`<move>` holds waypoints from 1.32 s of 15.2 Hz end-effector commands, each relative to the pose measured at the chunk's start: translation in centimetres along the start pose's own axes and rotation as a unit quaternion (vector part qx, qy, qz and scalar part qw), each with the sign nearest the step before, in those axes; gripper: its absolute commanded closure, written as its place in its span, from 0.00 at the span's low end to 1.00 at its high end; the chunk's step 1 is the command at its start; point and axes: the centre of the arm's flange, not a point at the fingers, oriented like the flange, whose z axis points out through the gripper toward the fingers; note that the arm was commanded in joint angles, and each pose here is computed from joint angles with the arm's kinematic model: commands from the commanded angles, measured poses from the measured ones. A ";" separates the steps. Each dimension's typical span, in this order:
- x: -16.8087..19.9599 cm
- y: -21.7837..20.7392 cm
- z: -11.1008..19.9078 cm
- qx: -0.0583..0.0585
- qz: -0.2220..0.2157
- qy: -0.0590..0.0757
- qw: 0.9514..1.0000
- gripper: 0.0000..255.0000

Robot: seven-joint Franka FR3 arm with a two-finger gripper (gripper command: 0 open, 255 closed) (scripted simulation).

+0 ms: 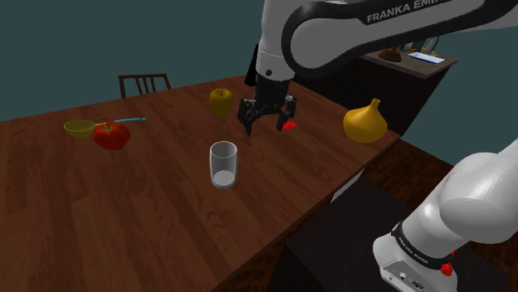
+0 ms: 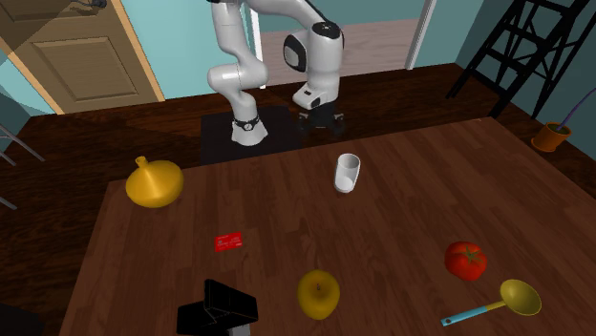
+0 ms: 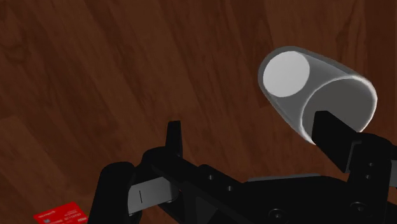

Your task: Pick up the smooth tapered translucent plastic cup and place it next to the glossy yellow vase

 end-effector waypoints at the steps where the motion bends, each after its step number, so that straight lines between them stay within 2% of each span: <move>1: 0.9 -2.1 1.5 -0.005 0.005 0.000 1.000 0.00; 6: 2.3 -7.4 5.8 -0.019 0.015 0.001 1.000 0.00; 14: 2.3 -7.3 9.8 -0.019 0.015 0.001 1.000 0.00; 20: 2.3 -7.3 9.8 -0.019 0.015 0.001 1.000 0.00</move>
